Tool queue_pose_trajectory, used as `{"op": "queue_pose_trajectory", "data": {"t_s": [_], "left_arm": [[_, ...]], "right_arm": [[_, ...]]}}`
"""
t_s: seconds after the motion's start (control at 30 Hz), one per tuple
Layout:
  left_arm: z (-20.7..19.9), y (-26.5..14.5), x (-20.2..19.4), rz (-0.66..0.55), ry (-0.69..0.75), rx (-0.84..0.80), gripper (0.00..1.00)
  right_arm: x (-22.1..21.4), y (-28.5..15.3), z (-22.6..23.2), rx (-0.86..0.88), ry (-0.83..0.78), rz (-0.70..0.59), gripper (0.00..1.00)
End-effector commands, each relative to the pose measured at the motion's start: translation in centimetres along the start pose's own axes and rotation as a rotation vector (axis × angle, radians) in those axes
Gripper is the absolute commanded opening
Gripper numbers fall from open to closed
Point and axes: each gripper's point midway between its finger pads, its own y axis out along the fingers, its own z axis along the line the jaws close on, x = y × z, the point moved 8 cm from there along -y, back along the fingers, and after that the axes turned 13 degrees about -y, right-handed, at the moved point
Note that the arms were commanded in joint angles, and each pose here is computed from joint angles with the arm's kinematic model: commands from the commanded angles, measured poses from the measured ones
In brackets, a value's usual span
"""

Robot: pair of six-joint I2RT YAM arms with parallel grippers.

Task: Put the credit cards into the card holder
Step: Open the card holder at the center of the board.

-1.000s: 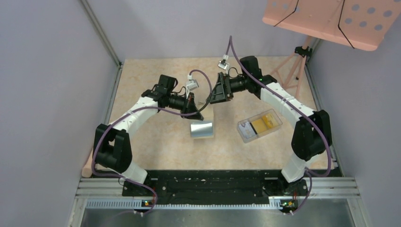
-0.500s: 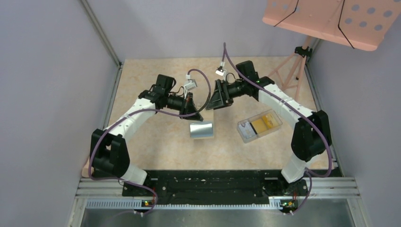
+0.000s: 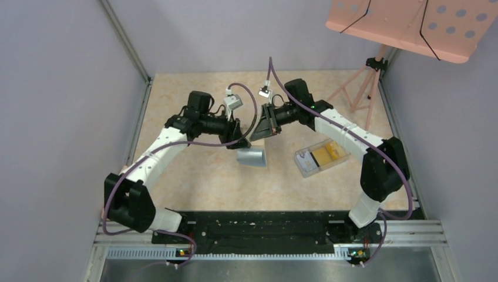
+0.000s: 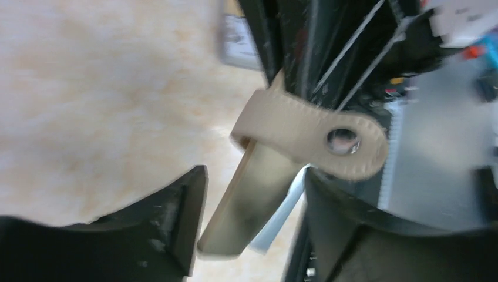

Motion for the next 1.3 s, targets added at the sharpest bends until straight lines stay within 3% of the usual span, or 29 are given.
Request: {"op": "queue_pose_trajectory", "data": {"t_s": [0.0, 0.1, 0.23, 0.33, 0.53, 0.7, 1.07, 1.27], "left_arm": [[0.3, -3.2, 2.4, -0.231, 0.141, 0.412, 0.78], [0.6, -5.0, 2.6, -0.346, 0.177, 0.592, 0.98], [1.0, -6.1, 2.4, -0.451, 0.122, 0.697, 0.99], [1.8, -6.3, 2.0, -0.512, -0.064, 0.782, 0.99], [3.0, -4.8, 0.1, -0.296, -0.258, 0.757, 0.99], [3.0, -3.4, -0.9, -0.19, -0.28, 0.63, 0.98], [1.6, -2.2, -1.8, -0.094, -0.313, 0.433, 0.85], [1.0, -2.5, -1.3, -0.114, -0.285, 0.411, 0.81]], "right_arm": [[2.9, -1.4, 1.5, -0.01, -0.093, -0.092, 0.0], [3.4, -2.0, 1.6, -0.025, -0.102, -0.112, 0.0], [4.0, -2.5, 1.8, -0.021, -0.109, -0.127, 0.0], [4.5, -3.0, 1.9, -0.015, -0.116, -0.138, 0.0], [4.9, -3.8, 1.8, -0.008, -0.108, -0.153, 0.0], [4.7, -4.0, 1.4, -0.027, -0.087, -0.156, 0.0], [4.2, -3.7, -0.7, -0.106, -0.035, -0.159, 0.0], [3.7, -3.5, -1.6, -0.123, -0.009, -0.134, 0.0]]}}
